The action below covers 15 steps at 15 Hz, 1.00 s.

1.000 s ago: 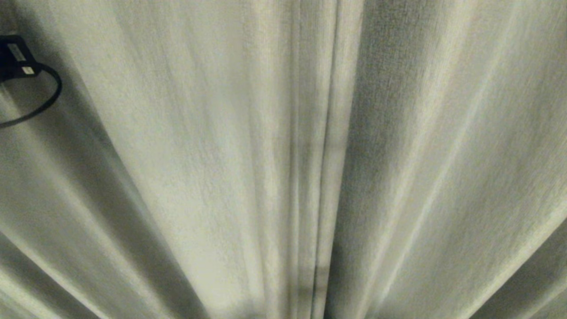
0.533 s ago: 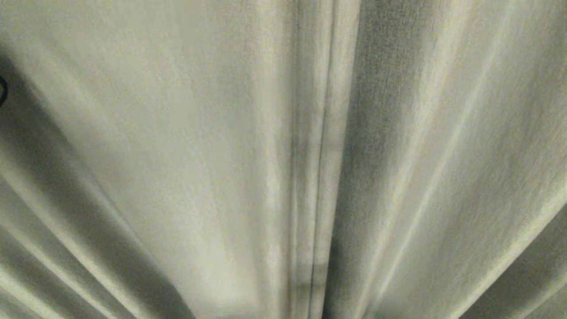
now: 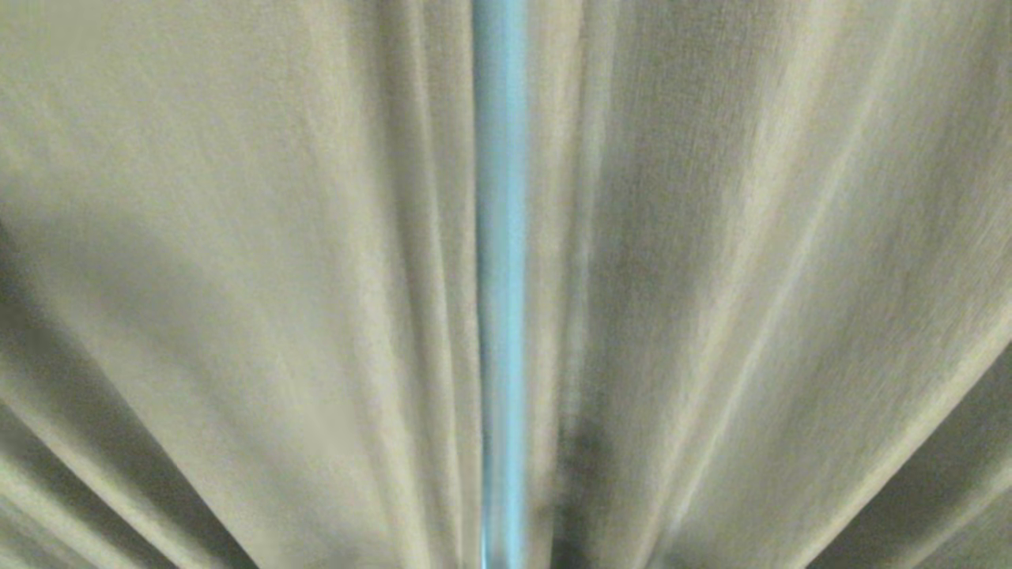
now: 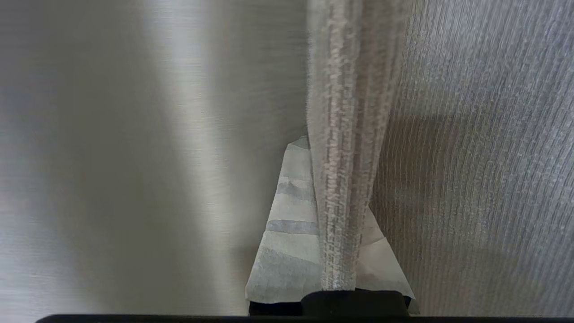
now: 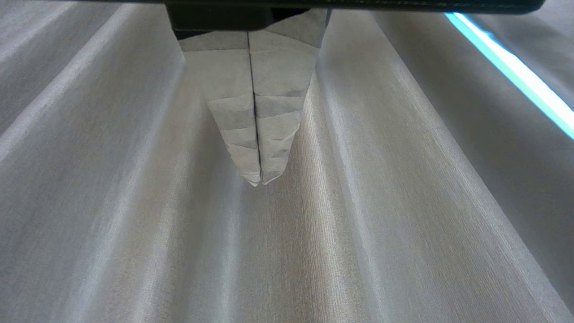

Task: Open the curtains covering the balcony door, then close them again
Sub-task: Pull the outer curtains open on both sides

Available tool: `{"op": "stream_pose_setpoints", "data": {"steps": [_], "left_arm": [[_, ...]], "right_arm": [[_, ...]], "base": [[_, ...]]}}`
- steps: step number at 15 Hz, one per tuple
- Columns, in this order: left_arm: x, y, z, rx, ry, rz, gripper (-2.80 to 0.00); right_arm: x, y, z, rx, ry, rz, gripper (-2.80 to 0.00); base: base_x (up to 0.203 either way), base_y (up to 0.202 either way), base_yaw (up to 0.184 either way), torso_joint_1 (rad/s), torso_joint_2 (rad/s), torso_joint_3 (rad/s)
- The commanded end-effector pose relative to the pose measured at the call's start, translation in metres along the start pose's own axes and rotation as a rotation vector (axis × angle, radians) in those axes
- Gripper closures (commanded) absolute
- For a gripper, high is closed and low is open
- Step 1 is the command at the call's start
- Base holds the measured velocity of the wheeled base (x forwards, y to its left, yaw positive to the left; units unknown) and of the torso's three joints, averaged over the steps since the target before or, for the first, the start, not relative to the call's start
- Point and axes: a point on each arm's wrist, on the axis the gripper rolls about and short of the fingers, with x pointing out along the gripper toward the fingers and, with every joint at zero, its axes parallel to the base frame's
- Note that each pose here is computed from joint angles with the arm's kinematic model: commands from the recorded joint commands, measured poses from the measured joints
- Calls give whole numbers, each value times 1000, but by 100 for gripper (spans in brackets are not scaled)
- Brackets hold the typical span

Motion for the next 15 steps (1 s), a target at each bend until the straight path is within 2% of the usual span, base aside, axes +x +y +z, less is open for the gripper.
{"op": "stream_pose_setpoints", "data": {"steps": [1,4,10,12,15], "left_arm": [[11,21,-18,5,30,43,0],[14,44,-25,-3,39,74,0],[13,75,-32,8,50,117,0],[11,83,-32,15,51,121,0],[10,84,-29,21,38,121,0]], "right_arm": [[0,0,0,0,2,1,0],[0,0,0,0,2,1,0],[0,0,0,0,1,1,0],[0,0,0,0,0,-1,0],[0,0,0,0,0,1,0]], "base": [[0,0,0,0,0,0],[0,0,0,0,0,0],[0,0,0,0,0,0],[0,0,0,0,0,0],[0,0,0,0,0,0]]}}
